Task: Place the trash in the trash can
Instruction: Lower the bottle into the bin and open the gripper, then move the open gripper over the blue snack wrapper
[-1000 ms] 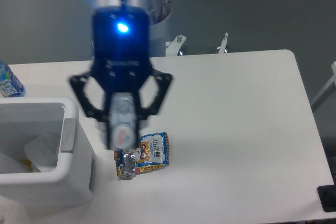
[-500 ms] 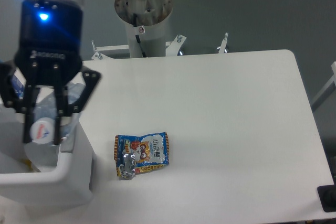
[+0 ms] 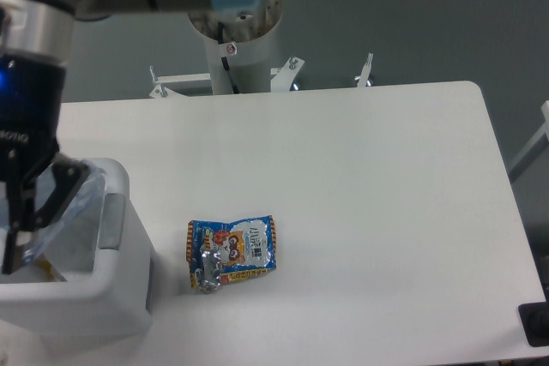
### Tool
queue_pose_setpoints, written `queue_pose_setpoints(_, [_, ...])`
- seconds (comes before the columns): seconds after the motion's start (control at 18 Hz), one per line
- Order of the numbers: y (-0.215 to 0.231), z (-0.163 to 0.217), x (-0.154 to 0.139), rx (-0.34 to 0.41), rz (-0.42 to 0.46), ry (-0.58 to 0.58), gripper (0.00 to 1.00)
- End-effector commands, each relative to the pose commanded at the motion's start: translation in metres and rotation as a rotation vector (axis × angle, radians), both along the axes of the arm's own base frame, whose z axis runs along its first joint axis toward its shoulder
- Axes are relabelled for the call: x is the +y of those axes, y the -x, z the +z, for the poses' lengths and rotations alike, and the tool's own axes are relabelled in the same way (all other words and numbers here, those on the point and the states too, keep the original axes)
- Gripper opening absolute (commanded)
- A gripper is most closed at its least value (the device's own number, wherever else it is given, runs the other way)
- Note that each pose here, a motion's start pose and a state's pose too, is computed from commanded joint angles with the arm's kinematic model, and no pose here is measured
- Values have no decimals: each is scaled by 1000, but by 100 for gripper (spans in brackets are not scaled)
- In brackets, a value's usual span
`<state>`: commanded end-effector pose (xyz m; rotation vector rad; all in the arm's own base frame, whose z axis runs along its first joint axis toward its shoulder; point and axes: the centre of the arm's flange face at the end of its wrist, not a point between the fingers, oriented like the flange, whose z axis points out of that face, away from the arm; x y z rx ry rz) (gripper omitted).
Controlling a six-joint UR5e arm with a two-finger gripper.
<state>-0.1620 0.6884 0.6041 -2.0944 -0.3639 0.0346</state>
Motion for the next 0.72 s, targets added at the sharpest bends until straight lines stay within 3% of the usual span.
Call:
queue_pose_setpoints(0.17, [-12,-15,7,-14,-18,23,41])
queue_pose_setpoints(0.28, [-17,-33,10,-26,-26,53,53])
queue_pose_setpoints(0.39, [-17,-41,10,-32,-27,67,92])
queue_pose_setpoints(0.44, [-19,-43,10,-38,-25,70,100])
queue_pose_setpoints(0.72, [-15,-43,3,-65,-1,73,100])
